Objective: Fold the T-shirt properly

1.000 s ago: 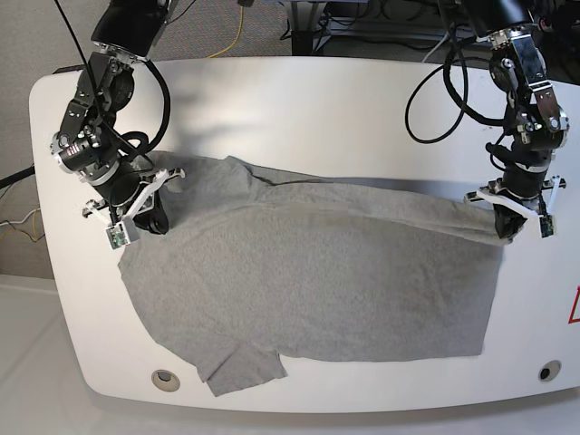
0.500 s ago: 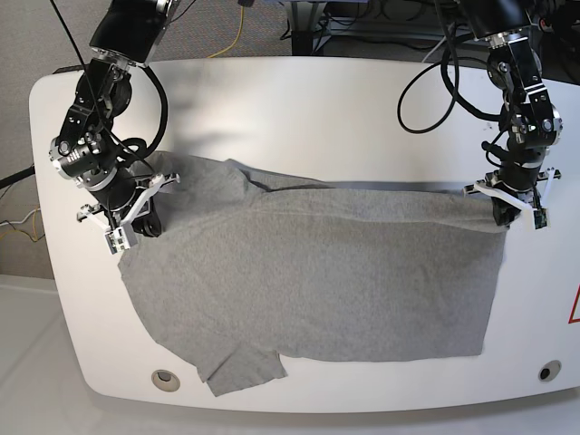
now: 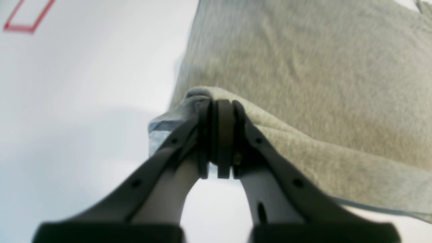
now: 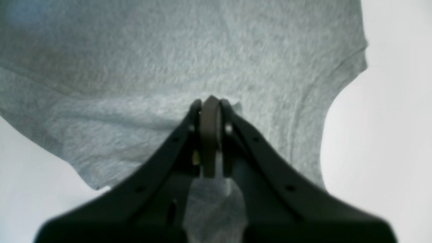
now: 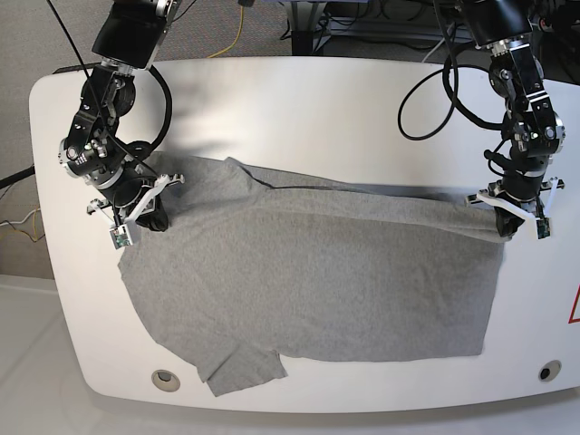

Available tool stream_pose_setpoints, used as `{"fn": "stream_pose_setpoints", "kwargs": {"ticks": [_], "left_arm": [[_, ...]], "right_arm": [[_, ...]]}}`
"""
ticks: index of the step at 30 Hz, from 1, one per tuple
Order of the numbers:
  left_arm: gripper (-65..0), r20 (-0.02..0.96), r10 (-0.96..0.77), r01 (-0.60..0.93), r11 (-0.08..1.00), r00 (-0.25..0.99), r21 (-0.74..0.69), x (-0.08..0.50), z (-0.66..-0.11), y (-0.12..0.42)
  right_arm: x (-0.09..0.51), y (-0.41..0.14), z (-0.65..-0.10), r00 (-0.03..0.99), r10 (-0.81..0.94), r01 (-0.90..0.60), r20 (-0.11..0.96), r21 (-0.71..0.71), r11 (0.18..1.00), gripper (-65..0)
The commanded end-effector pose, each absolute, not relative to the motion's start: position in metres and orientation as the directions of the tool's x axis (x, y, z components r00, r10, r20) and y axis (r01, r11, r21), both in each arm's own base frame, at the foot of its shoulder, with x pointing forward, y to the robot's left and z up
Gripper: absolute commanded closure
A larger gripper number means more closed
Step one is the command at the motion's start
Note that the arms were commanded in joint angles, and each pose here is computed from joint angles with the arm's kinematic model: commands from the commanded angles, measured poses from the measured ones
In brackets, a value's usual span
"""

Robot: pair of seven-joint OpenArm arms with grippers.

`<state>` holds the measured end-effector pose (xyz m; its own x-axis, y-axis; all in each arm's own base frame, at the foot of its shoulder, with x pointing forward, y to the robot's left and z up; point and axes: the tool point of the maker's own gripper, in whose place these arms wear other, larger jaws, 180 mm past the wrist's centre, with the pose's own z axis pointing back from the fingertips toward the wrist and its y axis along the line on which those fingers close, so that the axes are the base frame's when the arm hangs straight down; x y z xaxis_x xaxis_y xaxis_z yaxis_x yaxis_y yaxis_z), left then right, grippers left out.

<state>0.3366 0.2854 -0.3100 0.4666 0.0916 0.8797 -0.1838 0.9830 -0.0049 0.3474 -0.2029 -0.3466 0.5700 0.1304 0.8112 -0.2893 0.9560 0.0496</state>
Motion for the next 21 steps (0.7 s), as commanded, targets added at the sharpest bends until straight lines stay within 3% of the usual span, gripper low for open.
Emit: {"fn": "stream_pose_setpoints", "kwargs": {"ticks": [1,21], "left_arm": [[-1.2,0.904,0.056,-0.191,0.981,0.423,0.028,0.345,-0.294,0.293],[-1.2,0.899,0.059,-0.237,0.970,0.434,0.050,0.354,-0.333,0.314]], "right_arm": [[0.358,-0.207,-0.331,0.523,0.124,-0.290,0.844,0.040,0.956,0.0],[0.365,-0.211,-0.330,0.525,0.159,-0.285,0.836,-0.003,0.959,0.0]]}}
